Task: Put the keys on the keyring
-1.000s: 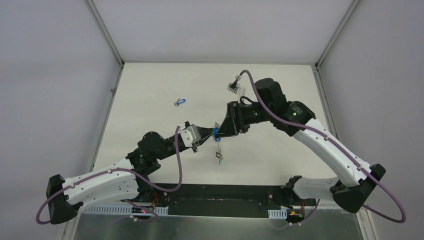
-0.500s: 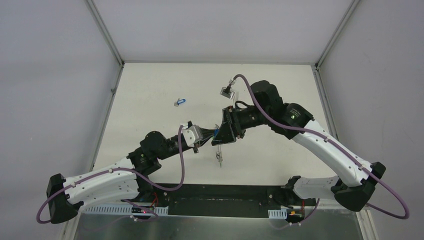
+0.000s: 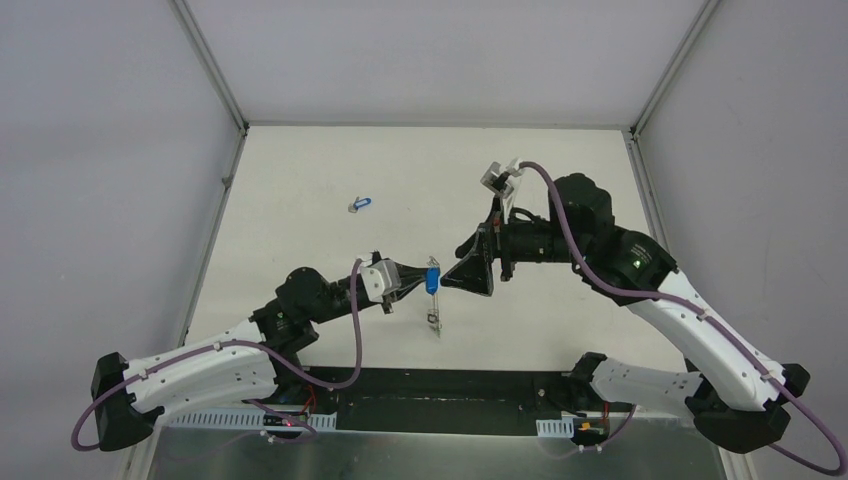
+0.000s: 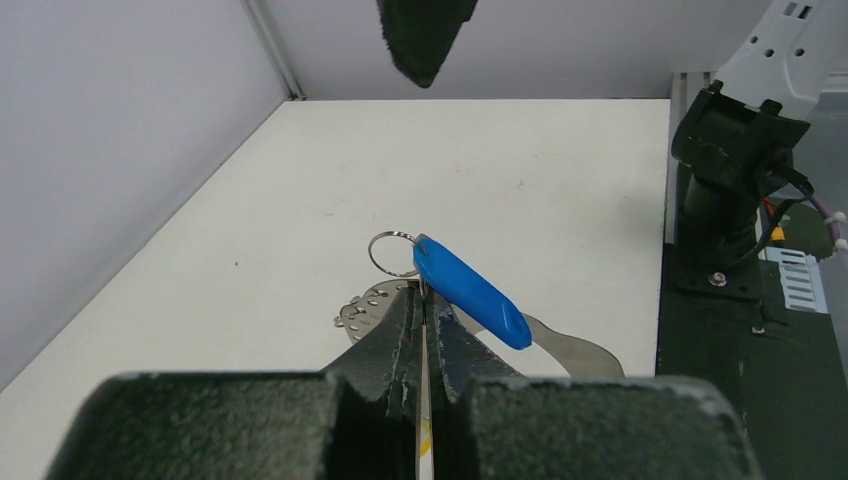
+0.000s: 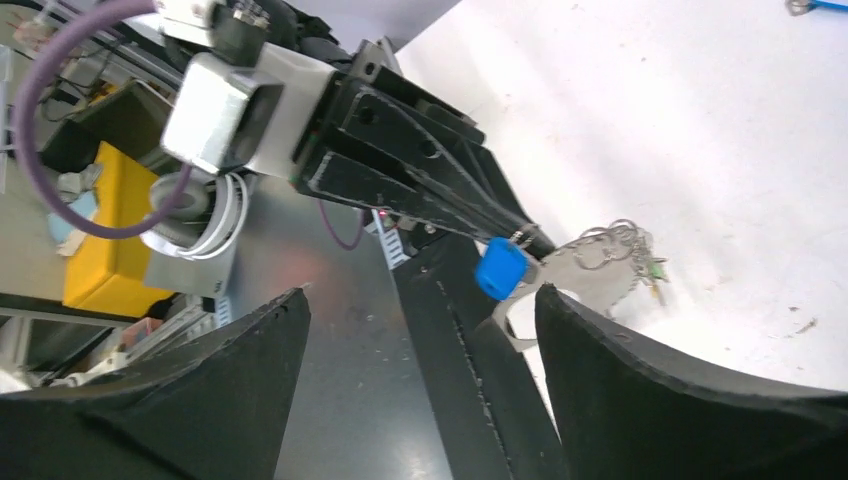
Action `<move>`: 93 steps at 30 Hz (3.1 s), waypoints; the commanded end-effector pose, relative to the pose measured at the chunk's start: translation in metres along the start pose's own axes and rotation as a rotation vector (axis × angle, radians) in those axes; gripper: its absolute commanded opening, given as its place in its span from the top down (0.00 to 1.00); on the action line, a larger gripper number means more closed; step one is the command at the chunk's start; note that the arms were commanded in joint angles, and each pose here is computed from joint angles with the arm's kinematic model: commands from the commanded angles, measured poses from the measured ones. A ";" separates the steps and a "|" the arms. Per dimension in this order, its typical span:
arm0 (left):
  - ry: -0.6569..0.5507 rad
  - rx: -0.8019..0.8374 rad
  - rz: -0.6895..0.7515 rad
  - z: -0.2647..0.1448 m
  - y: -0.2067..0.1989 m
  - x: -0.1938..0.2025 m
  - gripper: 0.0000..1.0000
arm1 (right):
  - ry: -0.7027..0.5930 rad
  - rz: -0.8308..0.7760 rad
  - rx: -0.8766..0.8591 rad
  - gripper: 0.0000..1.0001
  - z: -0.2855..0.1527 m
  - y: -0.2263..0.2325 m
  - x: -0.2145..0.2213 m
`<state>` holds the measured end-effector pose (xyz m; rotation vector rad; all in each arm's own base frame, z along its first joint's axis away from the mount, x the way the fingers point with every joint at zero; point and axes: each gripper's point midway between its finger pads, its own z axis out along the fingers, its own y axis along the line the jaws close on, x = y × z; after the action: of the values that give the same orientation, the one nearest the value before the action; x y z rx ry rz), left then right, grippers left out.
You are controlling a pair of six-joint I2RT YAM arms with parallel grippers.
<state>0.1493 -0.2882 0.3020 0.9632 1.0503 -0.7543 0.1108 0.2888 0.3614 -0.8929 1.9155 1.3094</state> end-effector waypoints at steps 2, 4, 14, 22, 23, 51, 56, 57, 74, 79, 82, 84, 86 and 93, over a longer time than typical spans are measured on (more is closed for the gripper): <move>-0.109 0.057 0.005 -0.004 -0.009 -0.028 1.00 | -0.046 -0.019 0.069 0.09 0.005 -0.017 -0.001; -0.115 0.070 0.006 -0.004 -0.011 -0.029 1.00 | -0.037 0.046 0.065 0.08 0.010 -0.018 0.002; -0.107 0.076 0.006 -0.003 -0.012 -0.027 1.00 | 0.053 0.220 0.017 0.40 0.031 -0.016 0.014; -0.106 0.076 0.003 -0.003 -0.012 -0.027 1.00 | 0.069 0.215 -0.028 0.57 0.034 -0.009 0.012; -0.103 0.076 0.005 -0.003 -0.012 -0.027 1.00 | 0.075 0.217 -0.033 0.57 0.034 -0.009 0.013; -0.085 0.105 0.041 -0.003 -0.016 -0.022 1.00 | 0.128 0.224 -0.129 0.46 0.046 0.002 0.013; -0.097 0.110 0.062 -0.006 -0.017 -0.023 1.00 | 0.055 0.148 -0.165 0.34 0.032 0.014 0.000; -0.098 0.109 0.064 -0.007 -0.017 -0.023 1.00 | 0.046 0.138 -0.163 0.33 0.030 0.015 -0.001; -0.082 0.076 0.030 -0.013 -0.014 -0.016 1.00 | 0.011 0.197 0.138 0.25 0.014 -0.046 0.023; -0.038 0.042 -0.023 -0.018 -0.013 -0.002 1.00 | 0.028 0.280 0.198 0.23 0.006 -0.074 0.039; -0.034 0.051 -0.040 -0.020 -0.016 0.001 1.00 | 0.035 0.256 0.120 0.24 0.007 -0.071 0.043; -0.035 0.059 -0.054 -0.021 -0.018 0.002 1.00 | 0.027 0.188 0.036 0.24 0.008 -0.062 0.043; -0.041 0.066 -0.071 -0.020 -0.019 0.000 1.00 | 0.001 0.099 -0.030 0.23 0.008 -0.054 0.039; -0.064 0.080 -0.195 -0.011 -0.025 -0.006 1.00 | -0.196 -0.361 -0.184 0.18 -0.003 -0.035 0.035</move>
<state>0.1263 -0.2827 0.2677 1.0022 1.1274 -0.8825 0.1314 0.2692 0.2802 -0.8447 1.9325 1.3624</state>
